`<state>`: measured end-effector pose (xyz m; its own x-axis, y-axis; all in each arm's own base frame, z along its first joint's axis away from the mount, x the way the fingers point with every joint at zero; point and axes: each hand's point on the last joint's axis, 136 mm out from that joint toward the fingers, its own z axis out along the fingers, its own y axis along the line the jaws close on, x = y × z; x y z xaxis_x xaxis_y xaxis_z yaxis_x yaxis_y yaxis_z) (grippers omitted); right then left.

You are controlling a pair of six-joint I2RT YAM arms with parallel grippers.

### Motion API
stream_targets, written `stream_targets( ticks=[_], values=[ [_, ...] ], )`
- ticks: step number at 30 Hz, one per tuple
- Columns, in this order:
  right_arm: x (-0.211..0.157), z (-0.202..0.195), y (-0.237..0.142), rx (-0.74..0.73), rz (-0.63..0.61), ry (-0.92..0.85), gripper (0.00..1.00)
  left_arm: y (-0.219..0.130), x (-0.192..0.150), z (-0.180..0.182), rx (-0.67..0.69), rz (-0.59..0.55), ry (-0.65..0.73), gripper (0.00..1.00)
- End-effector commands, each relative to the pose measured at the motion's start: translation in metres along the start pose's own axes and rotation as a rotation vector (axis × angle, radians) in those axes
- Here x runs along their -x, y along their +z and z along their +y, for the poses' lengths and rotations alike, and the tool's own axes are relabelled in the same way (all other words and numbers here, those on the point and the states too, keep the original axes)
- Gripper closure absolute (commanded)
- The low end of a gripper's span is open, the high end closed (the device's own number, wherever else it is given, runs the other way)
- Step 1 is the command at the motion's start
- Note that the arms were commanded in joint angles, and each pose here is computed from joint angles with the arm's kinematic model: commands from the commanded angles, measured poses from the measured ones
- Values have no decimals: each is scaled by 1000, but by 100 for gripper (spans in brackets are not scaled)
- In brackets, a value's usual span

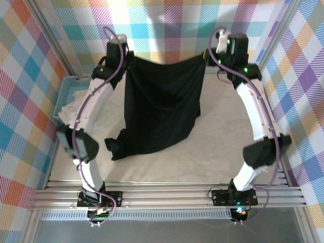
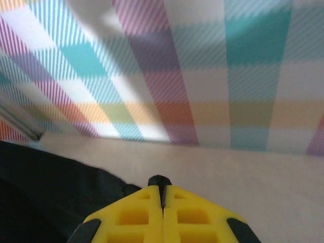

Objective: Fold the inside-out t-shirt

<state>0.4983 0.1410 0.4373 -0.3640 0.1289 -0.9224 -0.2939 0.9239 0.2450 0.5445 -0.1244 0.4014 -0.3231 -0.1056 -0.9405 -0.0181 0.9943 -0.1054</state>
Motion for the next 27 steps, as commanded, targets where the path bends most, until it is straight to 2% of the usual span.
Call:
stream_targets(
  ticks=[1,4,7,11,16,21,24,27],
  values=[
    [120,41,-83,103,-328,-37,100,-97,129,-3,-95,-291,-23,100],
    [153,61,-129,154,-434,-61,100,-152,171,-6,-168,-418,-35,100],
    [159,72,-163,187,-470,-83,100,-195,182,-11,-250,-458,-33,100],
    [137,71,-184,171,-437,-102,100,-224,160,-28,-380,-415,3,100],
    [60,48,-201,86,-306,-98,100,-263,92,-51,-572,-299,-1,100],
    [-7,38,-211,72,-164,-62,100,-257,40,-41,-536,-203,-91,100],
    [-30,36,-210,85,-120,-23,100,-224,2,-35,-450,-79,-80,100],
    [-62,28,-188,78,-28,23,100,-181,-36,-39,-396,50,-69,100]
  ],
)
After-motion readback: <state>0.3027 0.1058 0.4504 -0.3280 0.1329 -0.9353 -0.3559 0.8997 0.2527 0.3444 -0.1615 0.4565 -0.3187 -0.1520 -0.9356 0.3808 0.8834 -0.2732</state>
